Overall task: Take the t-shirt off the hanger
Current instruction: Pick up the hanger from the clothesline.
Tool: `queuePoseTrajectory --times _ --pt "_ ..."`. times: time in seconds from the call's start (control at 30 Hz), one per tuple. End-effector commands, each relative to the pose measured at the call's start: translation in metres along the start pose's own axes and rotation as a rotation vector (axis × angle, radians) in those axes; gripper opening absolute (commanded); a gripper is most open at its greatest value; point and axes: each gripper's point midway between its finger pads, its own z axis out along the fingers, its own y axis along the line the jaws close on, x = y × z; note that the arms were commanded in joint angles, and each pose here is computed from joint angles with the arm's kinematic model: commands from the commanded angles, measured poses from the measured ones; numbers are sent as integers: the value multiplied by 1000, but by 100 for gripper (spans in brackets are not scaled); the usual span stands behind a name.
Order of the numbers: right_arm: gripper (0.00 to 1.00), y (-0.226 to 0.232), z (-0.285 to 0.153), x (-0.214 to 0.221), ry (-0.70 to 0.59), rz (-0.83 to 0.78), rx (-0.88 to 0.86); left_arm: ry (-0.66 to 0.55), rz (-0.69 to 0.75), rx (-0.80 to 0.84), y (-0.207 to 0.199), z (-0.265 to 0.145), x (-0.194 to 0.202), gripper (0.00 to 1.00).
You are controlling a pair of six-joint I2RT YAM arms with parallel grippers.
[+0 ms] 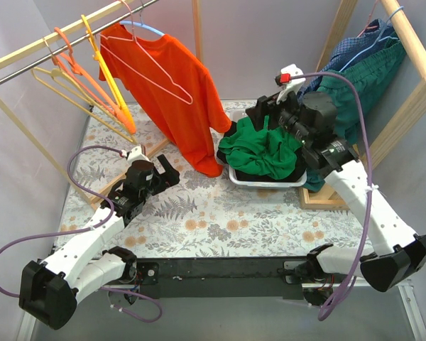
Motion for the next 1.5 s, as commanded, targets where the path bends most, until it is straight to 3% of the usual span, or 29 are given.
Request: queuePoseTrajectory --times 0.0,0.3,0.5,0.9,1.13,1.23,1.37,1.4,1.47 --pt "76 49 -16 -93 -263 -152 -278 -6 8 24 -3 -1 -2 98" --pt "70 85 36 -123 -308 -224 -509 11 12 52 -7 -2 2 98" --pt "70 94 74 -132 -301 -263 -558 13 20 48 -7 -1 2 98" --pt "70 118 111 -147 -389 -304 -613 36 34 10 0 4 7 98" --pt "59 122 142 -132 -370 -318 -591 30 41 -1 1 2 4 98" --pt "50 123 151 -123 -356 -322 -579 20 44 2 1 0 1 98" --pt "7 129 152 -125 -373 -330 -543 14 43 2 1 -1 0 98" --pt "2 136 150 -127 -386 -334 -539 18 44 -2 2 -1 1 98" --pt "1 136 149 -135 -424 -350 -489 15 42 -4 2 -2 0 98"
